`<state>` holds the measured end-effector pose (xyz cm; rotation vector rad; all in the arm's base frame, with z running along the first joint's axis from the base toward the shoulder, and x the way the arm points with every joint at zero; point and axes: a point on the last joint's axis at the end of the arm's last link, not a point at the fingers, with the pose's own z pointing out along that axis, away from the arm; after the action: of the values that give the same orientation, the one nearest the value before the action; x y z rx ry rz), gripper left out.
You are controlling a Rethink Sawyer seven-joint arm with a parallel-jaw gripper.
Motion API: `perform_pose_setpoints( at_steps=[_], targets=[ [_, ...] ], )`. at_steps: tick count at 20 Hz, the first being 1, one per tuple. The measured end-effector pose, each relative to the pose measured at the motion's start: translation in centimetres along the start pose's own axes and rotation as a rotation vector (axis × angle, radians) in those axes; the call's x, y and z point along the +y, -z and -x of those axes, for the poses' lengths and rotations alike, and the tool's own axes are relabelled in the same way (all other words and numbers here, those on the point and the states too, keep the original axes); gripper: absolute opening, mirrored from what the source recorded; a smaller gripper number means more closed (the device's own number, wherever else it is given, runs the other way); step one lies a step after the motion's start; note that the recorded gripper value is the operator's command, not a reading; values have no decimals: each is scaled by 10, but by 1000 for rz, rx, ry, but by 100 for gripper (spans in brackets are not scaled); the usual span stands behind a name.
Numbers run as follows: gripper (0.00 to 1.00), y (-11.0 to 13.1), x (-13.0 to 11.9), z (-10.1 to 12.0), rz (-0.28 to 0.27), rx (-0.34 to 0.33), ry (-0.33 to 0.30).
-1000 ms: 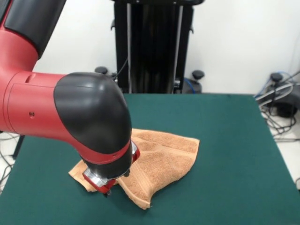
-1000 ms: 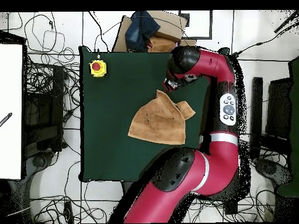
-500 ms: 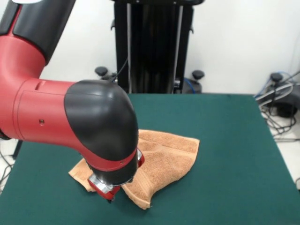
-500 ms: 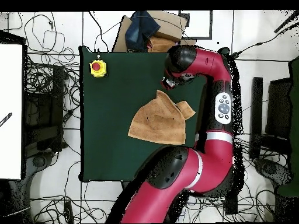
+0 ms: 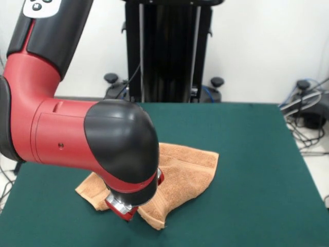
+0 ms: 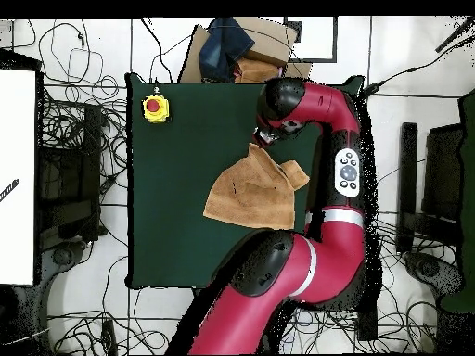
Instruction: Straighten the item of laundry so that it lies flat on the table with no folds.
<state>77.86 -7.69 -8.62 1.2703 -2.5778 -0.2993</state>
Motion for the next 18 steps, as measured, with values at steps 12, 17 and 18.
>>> perform_pose_setpoints(
  at_steps=[12, 17, 18],
  targets=[
    [100, -16, -1, -13, 7, 40, -8],
    [100, -19, -2, -21, 4, 62, -13],
    [100, -21, -3, -23, 3, 66, -15]
  ],
)
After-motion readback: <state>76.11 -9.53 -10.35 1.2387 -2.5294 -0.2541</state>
